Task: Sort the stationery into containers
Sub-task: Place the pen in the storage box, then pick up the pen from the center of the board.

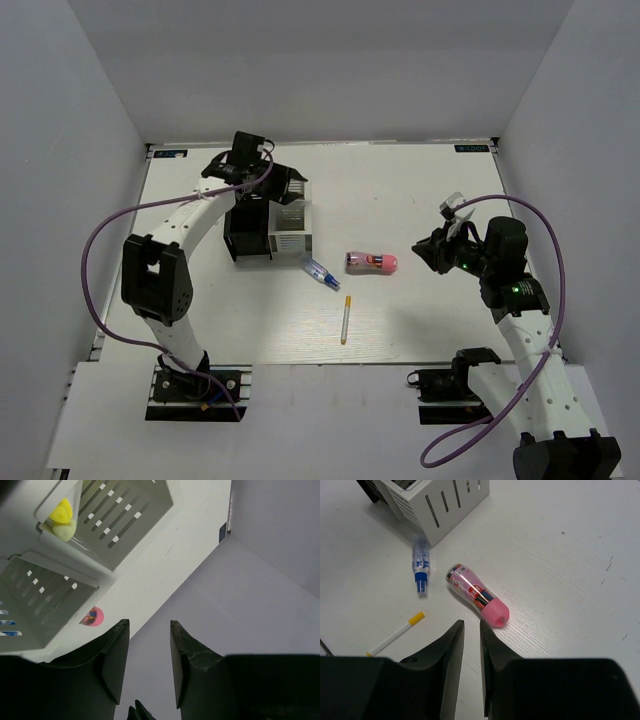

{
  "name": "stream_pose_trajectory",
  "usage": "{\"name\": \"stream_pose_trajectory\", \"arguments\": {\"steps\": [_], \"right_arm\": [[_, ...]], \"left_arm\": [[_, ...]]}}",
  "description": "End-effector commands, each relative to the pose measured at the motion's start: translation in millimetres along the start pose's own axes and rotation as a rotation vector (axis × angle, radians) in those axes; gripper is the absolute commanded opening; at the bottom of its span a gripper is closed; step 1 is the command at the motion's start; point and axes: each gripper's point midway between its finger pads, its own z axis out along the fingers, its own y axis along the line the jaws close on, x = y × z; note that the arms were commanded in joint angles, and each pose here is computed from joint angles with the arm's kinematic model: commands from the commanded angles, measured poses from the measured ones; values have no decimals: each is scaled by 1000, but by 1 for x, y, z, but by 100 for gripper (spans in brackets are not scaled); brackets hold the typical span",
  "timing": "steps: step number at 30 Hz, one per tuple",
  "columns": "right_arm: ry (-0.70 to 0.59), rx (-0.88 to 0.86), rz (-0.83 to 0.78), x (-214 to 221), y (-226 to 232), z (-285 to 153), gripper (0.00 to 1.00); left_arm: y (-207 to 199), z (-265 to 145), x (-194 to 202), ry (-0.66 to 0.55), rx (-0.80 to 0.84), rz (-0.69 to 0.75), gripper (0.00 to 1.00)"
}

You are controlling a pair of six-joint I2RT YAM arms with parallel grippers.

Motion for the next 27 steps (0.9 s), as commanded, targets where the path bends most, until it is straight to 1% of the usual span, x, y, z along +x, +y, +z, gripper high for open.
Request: {"name": "stream_pose_trajectory", "arguments": {"steps": [1, 2, 3, 4, 5, 6, 7, 8, 9, 10, 11, 12, 14, 15, 16, 17, 18, 19, 20, 21, 23, 25, 27], "right_arm": [[-19, 1, -11, -2, 0, -1, 25], [-19, 1, -17, -3, 0, -2, 27], [-19, -5, -21, -3, 1, -2, 33], [-11, -38, -16, 0, 7, -2, 40], [-5, -53, -28, 1, 9, -1, 54], [2, -93, -22, 3, 15, 0, 58], [22, -161, -23, 7, 26, 0, 64], [49, -195, 4, 13, 29, 3, 66], [56, -262, 28, 15, 39, 3, 66], [87, -309, 76, 20, 48, 2, 68], [139, -352, 123, 25, 52, 4, 70], [212, -381, 174, 38, 57, 7, 70], [276, -394, 175, 43, 58, 9, 70], [290, -423, 135, 44, 66, 11, 70], [293, -420, 121, 45, 67, 12, 70], [305, -401, 102, 46, 65, 14, 70], [325, -432, 92, 48, 76, 15, 70], [358, -429, 106, 55, 76, 18, 68], [393, -433, 105, 62, 79, 21, 68], [425, -430, 114, 68, 82, 23, 65], [492, -443, 135, 82, 87, 28, 63], [525, -451, 156, 88, 95, 35, 62], [545, -466, 160, 92, 100, 40, 62]], "left_arm": [[-42, -23, -1, -21, 113, 64, 50], [-43, -29, -2, -34, 101, 112, 56], [-63, -40, 0, -41, 141, 162, 58], [-69, -43, -1, -54, 146, 207, 62], [-68, -52, -1, -67, 118, 247, 65], [-82, -65, -1, -90, 147, 350, 72], [-85, -78, 0, -101, 149, 464, 79], [-80, -76, 5, -95, 126, 468, 79], [-81, -86, 10, -101, 139, 588, 84], [-80, -93, 15, -101, 147, 648, 85], [-75, -97, 15, -105, 145, 699, 86], [-59, -106, 23, -86, 141, 762, 88], [-41, -118, 35, -63, 165, 842, 89], [-19, -131, 37, -68, 167, 886, 89], [-8, -136, 41, -66, 174, 918, 90], [23, -129, 43, -38, 128, 926, 90], [36, -135, 42, -46, 121, 925, 90], [46, -142, 41, -61, 126, 951, 90], [67, -155, 46, -68, 135, 960, 90], [75, -161, 46, -83, 138, 961, 90], [94, -179, 51, -99, 167, 972, 91], [114, -186, 49, -105, 153, 978, 93], [124, -198, 50, -123, 168, 981, 94]]}}
